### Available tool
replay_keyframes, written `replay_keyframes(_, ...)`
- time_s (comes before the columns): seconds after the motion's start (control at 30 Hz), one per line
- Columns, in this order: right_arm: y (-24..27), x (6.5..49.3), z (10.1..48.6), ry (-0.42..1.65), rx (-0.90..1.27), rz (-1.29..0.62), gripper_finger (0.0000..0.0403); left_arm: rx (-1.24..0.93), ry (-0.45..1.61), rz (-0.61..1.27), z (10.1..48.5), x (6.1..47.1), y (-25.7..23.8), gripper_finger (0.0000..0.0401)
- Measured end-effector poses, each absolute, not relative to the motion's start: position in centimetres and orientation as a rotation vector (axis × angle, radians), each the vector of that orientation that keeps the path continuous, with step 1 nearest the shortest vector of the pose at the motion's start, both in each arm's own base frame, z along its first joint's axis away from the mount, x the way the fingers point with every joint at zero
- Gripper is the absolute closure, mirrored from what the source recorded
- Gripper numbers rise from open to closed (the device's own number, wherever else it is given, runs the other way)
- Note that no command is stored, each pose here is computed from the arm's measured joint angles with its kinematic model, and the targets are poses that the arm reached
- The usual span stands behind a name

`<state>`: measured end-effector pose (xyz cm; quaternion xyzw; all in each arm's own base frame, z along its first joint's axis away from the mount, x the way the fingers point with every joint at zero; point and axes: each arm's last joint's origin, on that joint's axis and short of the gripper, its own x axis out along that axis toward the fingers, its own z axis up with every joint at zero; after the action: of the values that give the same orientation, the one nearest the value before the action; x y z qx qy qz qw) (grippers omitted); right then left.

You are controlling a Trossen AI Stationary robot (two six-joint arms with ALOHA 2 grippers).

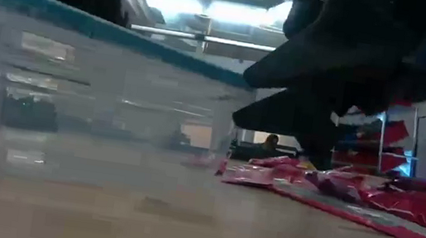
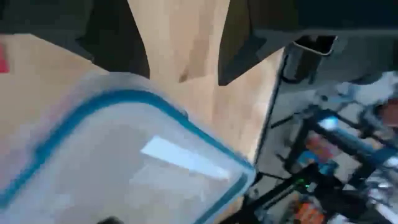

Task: Sort candy
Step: Open the square transparent bin

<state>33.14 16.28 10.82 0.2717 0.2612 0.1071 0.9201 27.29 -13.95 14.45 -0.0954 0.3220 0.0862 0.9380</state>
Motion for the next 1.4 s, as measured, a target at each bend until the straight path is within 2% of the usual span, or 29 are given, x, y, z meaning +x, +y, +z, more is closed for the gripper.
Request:
replay_keyframes(0.3,16.4,34.0,10.8,0.474,0.428,0.107,0.0224,-0.236,0.662,0.203,13.8,27.1,-14.2,0.0401)
replay_keyframes(0.53,15.7,34.5,10.8,0.449,0.342,0.121,0.0224,-0.254,0.658,0.225,13.7,27.0,-14.3,0.0401)
replay_keyframes(0.8,15.5,34.8,10.3,0.399,0.382,0.029,0.0224,-0.277,0.645,0.256,13.7,26.8,-14.4,0.0401)
replay_keyframes(1.07,14.2,34.6,11.7,0.473,0.333,-0.059,0.0224,-0.324,0.628,0.247,14.4,26.4,-14.6,0.0401)
replay_keyframes(1.4,13.6,35.0,11.8,0.488,0.293,0.042,0.0224,-0.301,0.631,0.244,14.5,26.4,-14.7,0.0401)
